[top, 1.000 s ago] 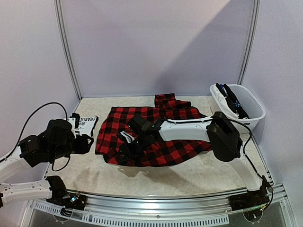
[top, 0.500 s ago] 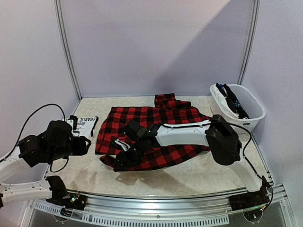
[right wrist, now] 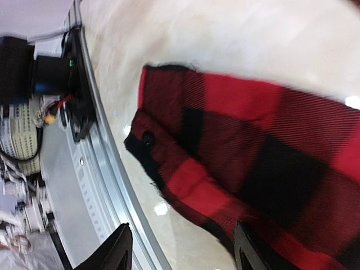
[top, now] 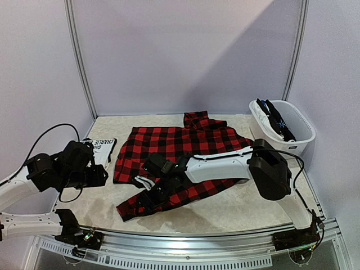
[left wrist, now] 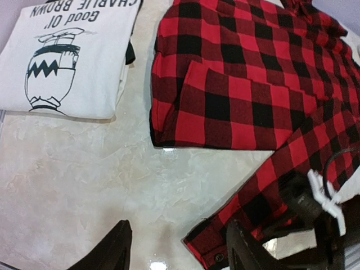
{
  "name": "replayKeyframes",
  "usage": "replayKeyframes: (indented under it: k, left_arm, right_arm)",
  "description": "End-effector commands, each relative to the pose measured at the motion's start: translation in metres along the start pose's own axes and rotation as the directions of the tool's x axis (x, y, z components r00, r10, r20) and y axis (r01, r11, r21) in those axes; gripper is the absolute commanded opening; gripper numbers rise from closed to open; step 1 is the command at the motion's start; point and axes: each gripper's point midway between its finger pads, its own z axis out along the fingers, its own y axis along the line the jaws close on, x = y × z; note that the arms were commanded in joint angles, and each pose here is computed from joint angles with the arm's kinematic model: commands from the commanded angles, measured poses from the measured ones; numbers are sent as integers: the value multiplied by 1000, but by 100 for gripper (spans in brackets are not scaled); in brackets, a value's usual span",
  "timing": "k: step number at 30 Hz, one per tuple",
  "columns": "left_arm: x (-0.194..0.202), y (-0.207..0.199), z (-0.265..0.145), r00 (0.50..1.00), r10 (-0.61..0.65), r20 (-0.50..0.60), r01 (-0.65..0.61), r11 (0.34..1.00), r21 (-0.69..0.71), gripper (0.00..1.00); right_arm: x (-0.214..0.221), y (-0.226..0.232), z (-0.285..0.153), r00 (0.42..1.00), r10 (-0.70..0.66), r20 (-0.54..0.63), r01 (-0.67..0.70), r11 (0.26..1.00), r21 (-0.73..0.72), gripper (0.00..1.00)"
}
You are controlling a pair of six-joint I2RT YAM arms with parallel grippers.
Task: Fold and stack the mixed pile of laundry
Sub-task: Adjust the flattened shirt at the center of the board, then fold the flattened shirt at the center of the board.
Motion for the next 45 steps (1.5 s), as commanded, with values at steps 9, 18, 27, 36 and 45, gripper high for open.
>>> replayKeyframes:
  k: [9, 18, 27, 36, 45]
  left_arm:
    - [53, -30, 8, 911, 8, -413, 60, 987, 152, 66]
    - [95, -25, 27, 816, -21, -578, 87, 992, 86, 67]
    - [123, -33, 50, 742, -23, -670, 105, 991, 82, 61]
    - [139, -36, 70, 707, -25, -707, 109, 991, 74, 57]
    - [126, -55, 90, 743, 22, -669, 102, 984, 146, 21]
  right_arm:
    - [-49, -88, -204, 825, 243, 511, -400, 889, 224, 64]
    - [-7, -143, -267, 694, 350, 629, -613, 745, 262, 65]
    - [-11, -142, -275, 696, 344, 630, -619, 733, 283, 66]
    - [-6, -154, -293, 690, 343, 637, -639, 702, 315, 66]
    - [10, -162, -320, 672, 325, 666, -670, 650, 358, 66]
